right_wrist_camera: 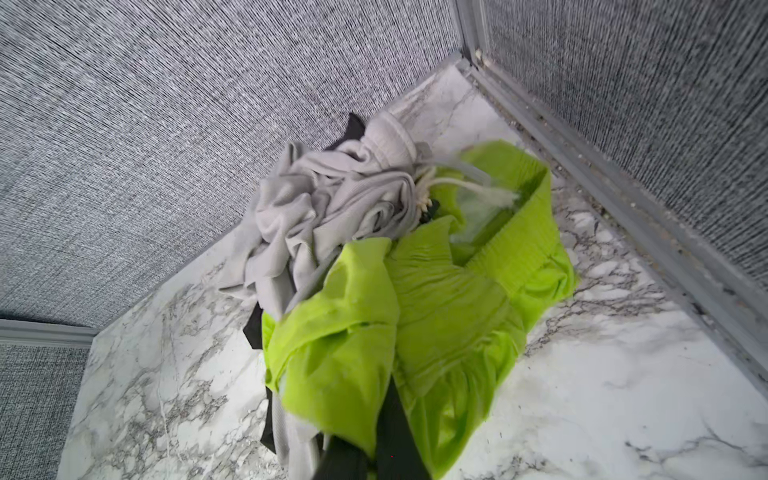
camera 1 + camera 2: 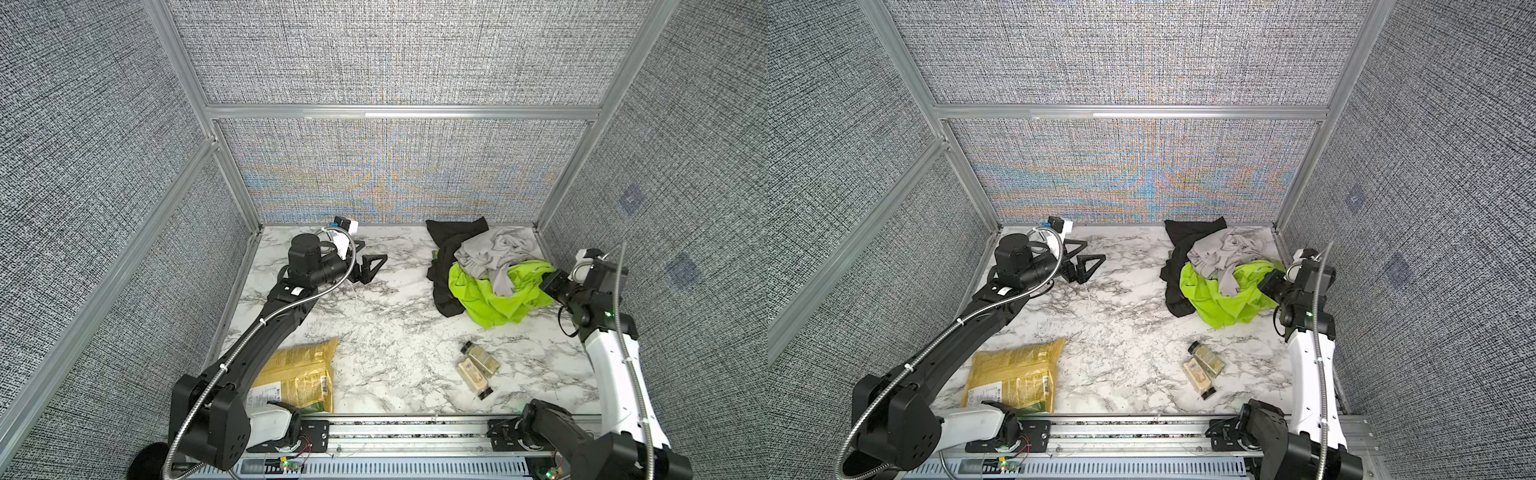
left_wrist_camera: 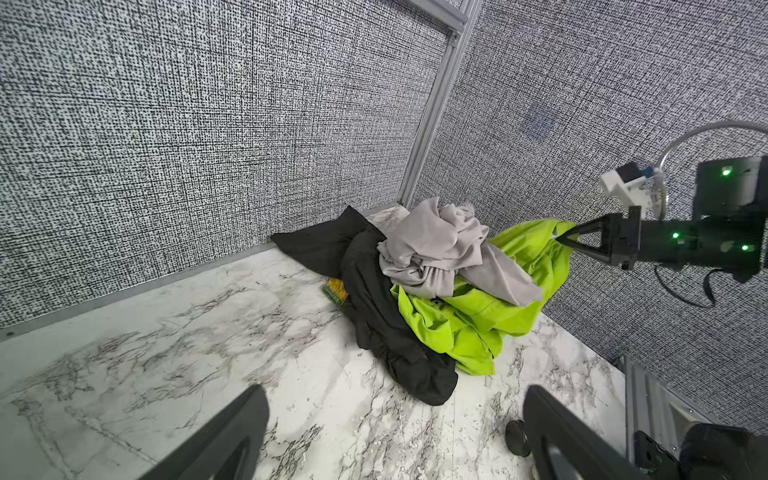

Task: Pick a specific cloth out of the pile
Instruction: 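Lift the lime-green shorts high out of the pile with the right gripper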

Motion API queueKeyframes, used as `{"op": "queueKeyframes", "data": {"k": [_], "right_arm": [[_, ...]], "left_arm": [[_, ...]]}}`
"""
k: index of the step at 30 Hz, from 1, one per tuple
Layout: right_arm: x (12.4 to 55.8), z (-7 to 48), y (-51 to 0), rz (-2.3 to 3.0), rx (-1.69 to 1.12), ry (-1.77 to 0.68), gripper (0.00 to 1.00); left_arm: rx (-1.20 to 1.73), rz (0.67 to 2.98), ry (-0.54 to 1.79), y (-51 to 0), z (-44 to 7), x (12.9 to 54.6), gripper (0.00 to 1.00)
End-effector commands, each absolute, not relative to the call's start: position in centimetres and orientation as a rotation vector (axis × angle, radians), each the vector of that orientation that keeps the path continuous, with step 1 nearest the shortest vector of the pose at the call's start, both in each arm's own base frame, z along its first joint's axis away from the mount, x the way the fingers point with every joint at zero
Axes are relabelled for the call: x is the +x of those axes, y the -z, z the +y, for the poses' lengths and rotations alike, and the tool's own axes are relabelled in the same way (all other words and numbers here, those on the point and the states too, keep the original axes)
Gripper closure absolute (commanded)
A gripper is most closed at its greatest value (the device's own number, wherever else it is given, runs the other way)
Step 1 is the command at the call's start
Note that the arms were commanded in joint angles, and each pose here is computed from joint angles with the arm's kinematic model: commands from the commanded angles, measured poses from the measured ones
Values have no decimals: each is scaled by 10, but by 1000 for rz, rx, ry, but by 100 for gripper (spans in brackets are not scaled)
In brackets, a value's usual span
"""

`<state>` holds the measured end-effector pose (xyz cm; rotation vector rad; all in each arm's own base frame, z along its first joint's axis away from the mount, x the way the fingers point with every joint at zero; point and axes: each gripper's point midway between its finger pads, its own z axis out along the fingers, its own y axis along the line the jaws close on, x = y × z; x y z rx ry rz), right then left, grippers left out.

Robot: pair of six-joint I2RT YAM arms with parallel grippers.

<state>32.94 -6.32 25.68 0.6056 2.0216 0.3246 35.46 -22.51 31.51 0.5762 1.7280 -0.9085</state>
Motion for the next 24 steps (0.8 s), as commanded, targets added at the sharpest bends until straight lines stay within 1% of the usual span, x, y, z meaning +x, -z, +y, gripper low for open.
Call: {"op": "queueKeyframes", "data": {"k": [1,13,24], "right_arm": [[328,-67,-284,1961,589,-290,100],[348,-71,-357,1809,521,-294,100],[339,-68,-420,1681,454,-282,100]], "left_arm": [[585,1695,905,-322,-226,355,1],[596,1764,895,-303,-236,362,1],[602,1787,893,-296,-240,363,1]]}}
